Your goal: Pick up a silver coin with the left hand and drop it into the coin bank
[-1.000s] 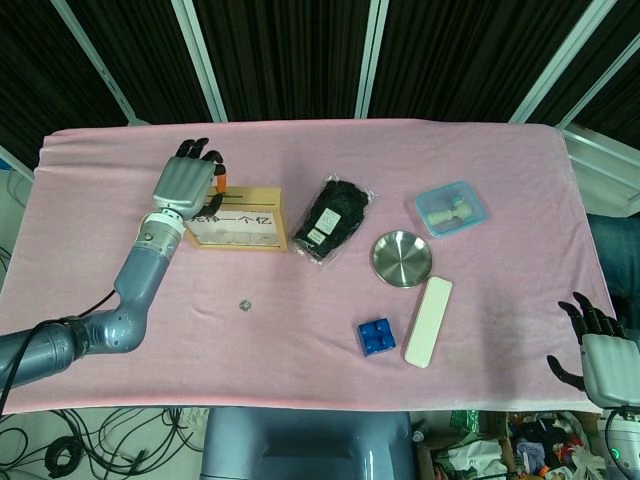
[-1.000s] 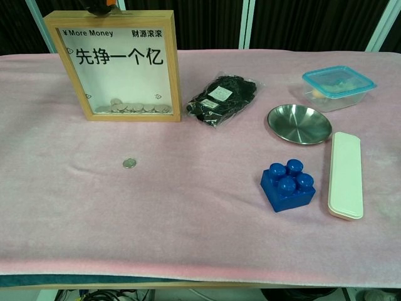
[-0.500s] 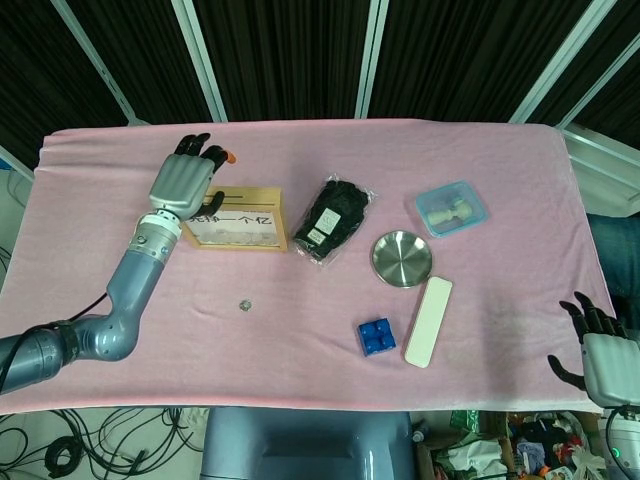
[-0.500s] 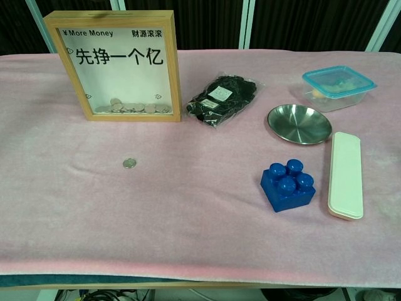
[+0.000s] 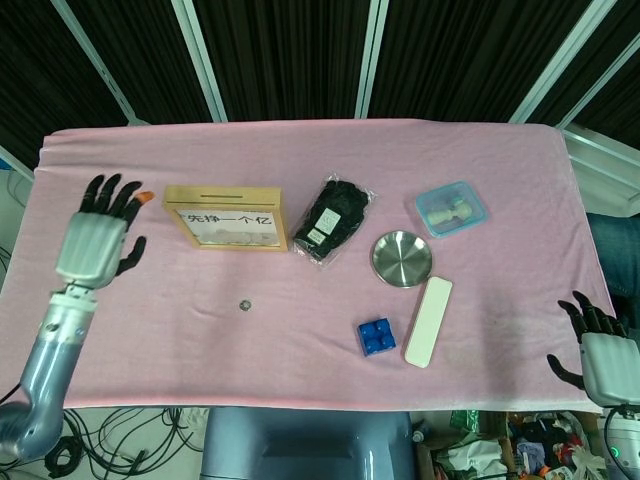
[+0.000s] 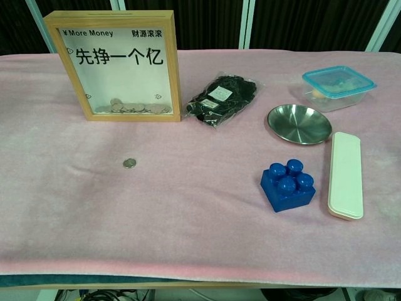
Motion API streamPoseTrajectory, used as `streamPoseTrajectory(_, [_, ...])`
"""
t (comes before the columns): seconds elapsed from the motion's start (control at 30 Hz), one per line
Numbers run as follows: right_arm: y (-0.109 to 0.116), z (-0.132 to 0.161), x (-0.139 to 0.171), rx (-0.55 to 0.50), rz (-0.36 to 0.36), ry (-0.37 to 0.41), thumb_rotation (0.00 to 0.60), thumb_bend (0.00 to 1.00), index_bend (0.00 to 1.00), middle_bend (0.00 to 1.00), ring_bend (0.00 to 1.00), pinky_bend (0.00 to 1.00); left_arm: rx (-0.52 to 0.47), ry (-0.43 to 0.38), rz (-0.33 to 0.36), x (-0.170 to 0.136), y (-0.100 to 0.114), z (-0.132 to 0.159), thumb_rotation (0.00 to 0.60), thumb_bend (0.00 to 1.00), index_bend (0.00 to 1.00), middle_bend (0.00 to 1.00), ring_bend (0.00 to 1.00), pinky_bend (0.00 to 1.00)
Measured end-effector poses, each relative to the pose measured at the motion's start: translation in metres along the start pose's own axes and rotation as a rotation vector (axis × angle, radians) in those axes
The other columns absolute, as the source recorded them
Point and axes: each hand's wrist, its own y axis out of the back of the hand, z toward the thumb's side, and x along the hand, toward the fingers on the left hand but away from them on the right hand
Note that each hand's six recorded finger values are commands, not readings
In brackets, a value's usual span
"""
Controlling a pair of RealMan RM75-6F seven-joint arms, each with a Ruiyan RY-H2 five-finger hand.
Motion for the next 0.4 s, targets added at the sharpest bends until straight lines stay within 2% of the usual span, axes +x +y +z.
streamPoseTrajectory(0.17, [0.0, 0.002, 0.0, 0.017, -0.005, 0.017, 0.6, 0.17, 0.19, 0.06, 0.16, 0.2, -0.079, 0.129, 0.003, -0.066, -0.012, -0.048, 0.6, 0.41, 0.2, 0.1, 0.0, 0.0])
streamPoseTrajectory(0.27, [0.0, 0.003, 0.0, 0.031, -0.01, 0.025, 0.6, 0.17, 0.19, 0.06, 0.16, 0.2, -0.147, 0.168, 0.007, -0.097, -0.015, -0.062, 0.6, 0.41, 0.2, 0.1, 0.0, 0.0])
streamPoseTrajectory(0.4, [0.001, 0.004, 0.0, 0.042, -0.016, 0.034, 0.6, 0.17, 0.19, 0.06, 0.16, 0.2, -0.162, 0.198, -0.028, -0.133, -0.024, -0.075, 0.6, 0.41, 0.18, 0.1, 0.0, 0.0])
